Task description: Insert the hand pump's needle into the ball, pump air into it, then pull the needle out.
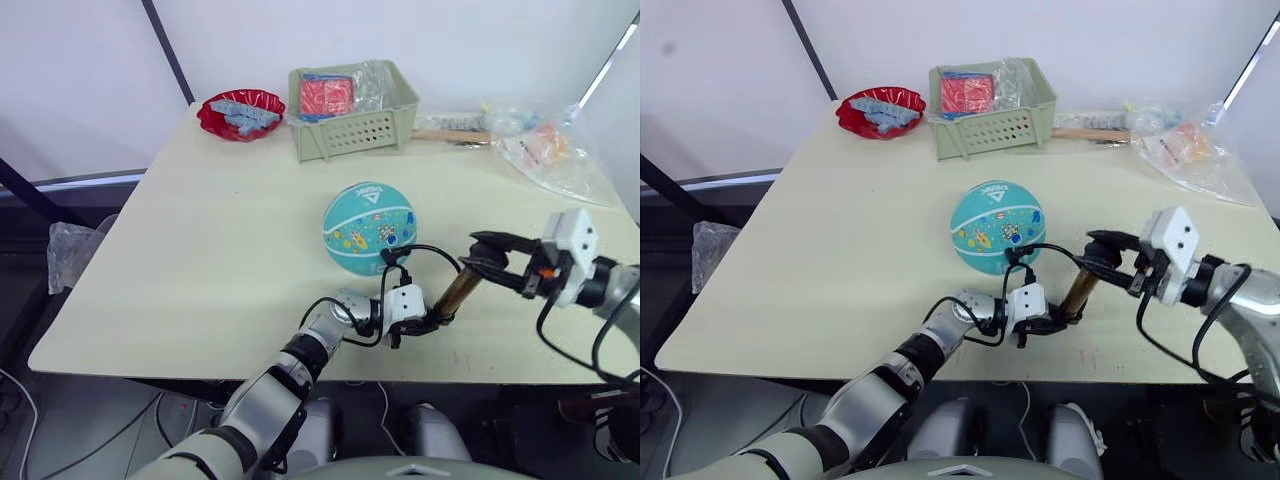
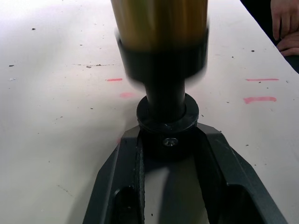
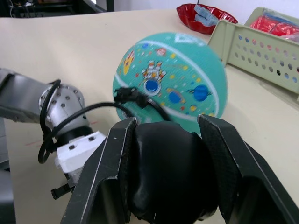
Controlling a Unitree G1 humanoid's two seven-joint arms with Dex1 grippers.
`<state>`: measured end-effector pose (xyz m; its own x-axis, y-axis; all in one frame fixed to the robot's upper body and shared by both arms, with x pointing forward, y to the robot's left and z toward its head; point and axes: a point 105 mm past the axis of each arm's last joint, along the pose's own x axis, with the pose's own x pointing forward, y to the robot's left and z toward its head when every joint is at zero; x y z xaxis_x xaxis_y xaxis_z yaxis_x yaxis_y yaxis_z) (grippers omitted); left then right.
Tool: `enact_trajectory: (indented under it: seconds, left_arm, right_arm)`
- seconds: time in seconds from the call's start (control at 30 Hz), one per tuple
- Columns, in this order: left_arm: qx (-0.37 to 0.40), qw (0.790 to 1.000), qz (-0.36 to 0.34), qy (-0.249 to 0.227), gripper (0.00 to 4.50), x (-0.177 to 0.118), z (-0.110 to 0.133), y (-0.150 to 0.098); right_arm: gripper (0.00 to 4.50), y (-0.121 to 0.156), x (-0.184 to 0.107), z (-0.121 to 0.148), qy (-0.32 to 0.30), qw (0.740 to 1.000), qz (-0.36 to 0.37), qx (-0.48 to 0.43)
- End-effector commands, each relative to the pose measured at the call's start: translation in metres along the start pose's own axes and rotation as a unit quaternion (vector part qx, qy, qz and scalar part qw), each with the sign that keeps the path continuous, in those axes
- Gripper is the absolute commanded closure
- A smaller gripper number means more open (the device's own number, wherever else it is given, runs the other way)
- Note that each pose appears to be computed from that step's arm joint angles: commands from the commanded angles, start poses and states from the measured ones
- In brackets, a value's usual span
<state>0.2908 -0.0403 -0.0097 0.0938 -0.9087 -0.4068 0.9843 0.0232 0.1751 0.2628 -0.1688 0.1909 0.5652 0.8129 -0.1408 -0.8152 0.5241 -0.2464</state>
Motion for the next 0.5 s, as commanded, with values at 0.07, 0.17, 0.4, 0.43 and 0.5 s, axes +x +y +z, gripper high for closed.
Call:
enact_trajectory:
  seconds: [0.07,0.17,0.4,0.43,0.5]
  left_arm:
    - [-0.072,0.990,-0.026,0.120,3.42,-0.015,-0.069,-0.030]
    - [-0.071,0.990,-0.027,0.120,3.42,-0.015,-0.069,-0.030]
    - [-0.072,0.990,-0.027,0.120,3.42,-0.015,-0.069,-0.030]
    - [-0.072,0.990,-0.027,0.120,3.42,-0.015,-0.069,-0.030]
    - [-0.073,0.990,-0.027,0.120,3.42,-0.015,-0.069,-0.030]
  right_arm:
    - [2.92,-0.013,-0.017,0.054,-0.048,0.997,-0.015,-0.052]
    - [2.92,-0.020,-0.027,0.069,-0.047,0.997,-0.022,-0.063]
    - [2.92,-0.024,-0.037,0.093,-0.055,0.995,-0.027,-0.073]
    - [2.92,-0.024,-0.037,0.095,-0.056,0.995,-0.027,-0.073]
    - [2.92,-0.023,-0.036,0.096,-0.056,0.996,-0.024,-0.070]
